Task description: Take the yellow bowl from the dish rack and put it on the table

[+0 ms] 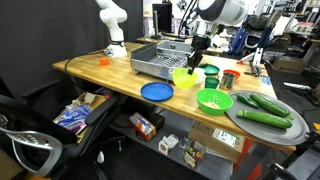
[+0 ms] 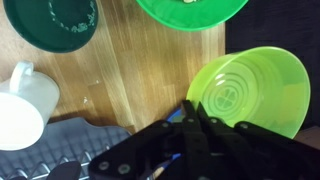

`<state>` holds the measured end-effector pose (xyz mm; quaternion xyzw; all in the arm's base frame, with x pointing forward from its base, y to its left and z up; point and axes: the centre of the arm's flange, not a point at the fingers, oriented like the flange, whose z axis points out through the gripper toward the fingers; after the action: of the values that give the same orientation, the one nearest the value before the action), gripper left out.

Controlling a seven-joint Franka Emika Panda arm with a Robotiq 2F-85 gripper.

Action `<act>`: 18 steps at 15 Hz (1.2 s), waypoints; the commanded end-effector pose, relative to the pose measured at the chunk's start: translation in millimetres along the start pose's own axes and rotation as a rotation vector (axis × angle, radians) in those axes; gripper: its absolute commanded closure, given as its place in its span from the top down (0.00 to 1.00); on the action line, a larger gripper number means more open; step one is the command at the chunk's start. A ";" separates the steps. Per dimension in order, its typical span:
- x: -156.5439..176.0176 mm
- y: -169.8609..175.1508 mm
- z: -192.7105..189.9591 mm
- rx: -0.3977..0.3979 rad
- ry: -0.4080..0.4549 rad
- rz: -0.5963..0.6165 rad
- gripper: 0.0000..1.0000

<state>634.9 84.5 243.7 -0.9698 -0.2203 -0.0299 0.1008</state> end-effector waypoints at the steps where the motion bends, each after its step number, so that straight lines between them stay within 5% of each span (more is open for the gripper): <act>1: 1.0 1.1 3.1 0.007 0.001 0.002 0.01; 18: 2.8 40.0 72.4 0.022 -0.062 0.047 0.01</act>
<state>646.1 70.0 169.4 -0.9728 -0.2041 0.0073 0.1094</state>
